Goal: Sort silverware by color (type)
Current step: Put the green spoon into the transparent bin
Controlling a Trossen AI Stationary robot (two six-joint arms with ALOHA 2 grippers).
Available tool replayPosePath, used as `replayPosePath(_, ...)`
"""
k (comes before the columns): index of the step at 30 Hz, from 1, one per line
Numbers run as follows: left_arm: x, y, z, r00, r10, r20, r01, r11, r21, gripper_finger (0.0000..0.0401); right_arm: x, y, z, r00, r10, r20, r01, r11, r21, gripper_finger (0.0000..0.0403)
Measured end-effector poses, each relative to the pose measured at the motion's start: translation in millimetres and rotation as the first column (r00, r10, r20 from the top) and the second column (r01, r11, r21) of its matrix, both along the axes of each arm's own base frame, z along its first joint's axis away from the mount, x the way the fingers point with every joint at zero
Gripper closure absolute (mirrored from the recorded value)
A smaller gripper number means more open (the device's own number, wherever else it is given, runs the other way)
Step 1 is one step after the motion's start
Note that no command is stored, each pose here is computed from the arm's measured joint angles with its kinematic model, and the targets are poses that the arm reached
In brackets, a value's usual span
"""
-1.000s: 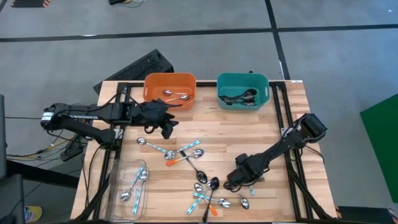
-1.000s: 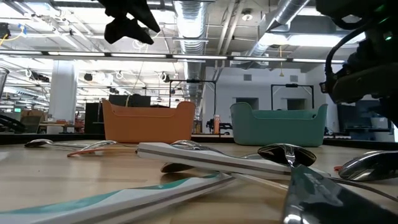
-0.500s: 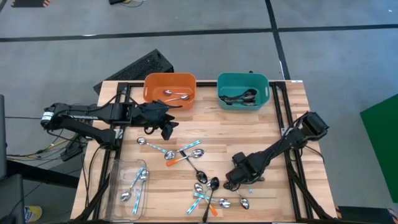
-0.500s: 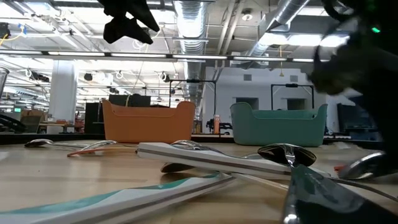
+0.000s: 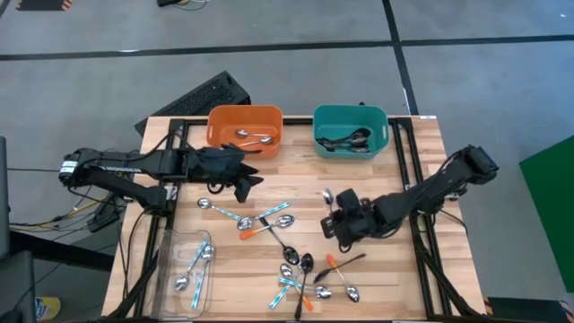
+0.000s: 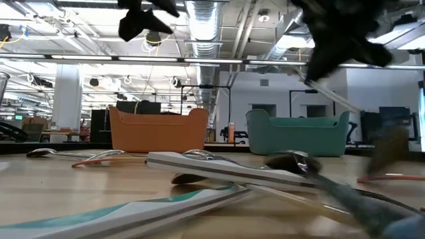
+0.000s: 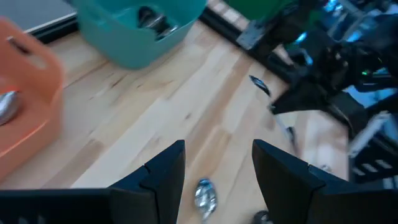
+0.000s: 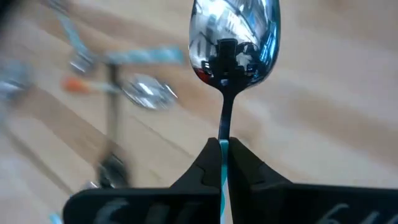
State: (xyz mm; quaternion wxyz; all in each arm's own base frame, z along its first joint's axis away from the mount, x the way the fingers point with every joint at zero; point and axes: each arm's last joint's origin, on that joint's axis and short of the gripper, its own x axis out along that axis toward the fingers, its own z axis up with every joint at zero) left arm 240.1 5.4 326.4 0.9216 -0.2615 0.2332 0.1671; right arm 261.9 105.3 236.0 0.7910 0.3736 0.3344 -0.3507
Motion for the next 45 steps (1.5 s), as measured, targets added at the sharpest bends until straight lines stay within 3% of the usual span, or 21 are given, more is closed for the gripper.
replayPosePath(3, 4, -5, 2, 0.999, -0.037, 0.032, 0.037, 0.999, 0.015, 0.0227, 5, -5, 19, 0.989, 0.07, 0.133, -0.055, 0.992, -0.115, 0.0386)
replayPosePath(7, 9, -12, 2, 0.995, -0.077, 0.059, 0.076, 0.997, 0.034, 0.0227, 17, -12, 47, 0.934, 0.2, 0.295, -0.129, 0.961, -0.244, 0.0386)
replayPosePath(11, 14, -20, 6, 0.985, -0.131, 0.114, 0.125, 0.991, 0.055, 0.0228, 30, -20, 73, 0.842, 0.317, 0.437, -0.157, 0.918, -0.364, 0.0387)
replayPosePath(16, 17, -28, 14, 0.953, -0.238, 0.187, 0.221, 0.97, 0.105, 0.0228, 48, -32, 94, 0.681, 0.451, 0.576, -0.194, 0.87, -0.452, 0.0387)
replayPosePath(20, 18, -32, 17, 0.94, -0.267, 0.212, 0.243, 0.961, 0.134, 0.0228, 62, -42, 96, 0.572, 0.52, 0.635, -0.218, 0.842, -0.494, 0.0387)
replayPosePath(22, 18, -33, 19, 0.934, -0.274, 0.23, 0.248, 0.959, 0.136, 0.0228, 70, -46, 96, 0.547, 0.533, 0.646, -0.215, 0.835, -0.506, 0.0387)
replayPosePath(34, 18, -42, 22, 0.921, -0.286, 0.263, 0.261, 0.957, 0.127, 0.0239, 116, -47, 105, 0.508, 0.642, 0.575, -0.236, 0.745, -0.624, 0.0386)
replayPosePath(42, 9, -48, 21, 0.933, -0.287, 0.219, 0.267, 0.957, 0.118, 0.0375, 118, -47, 108, 0.495, 0.66, 0.565, -0.242, 0.729, -0.64, 0.0386)
replayPosePath(45, 6, -49, 23, 0.931, -0.289, 0.221, 0.269, 0.956, 0.117, 0.039, 118, -47, 109, 0.494, 0.656, 0.57, -0.241, 0.733, -0.636, 0.0385)
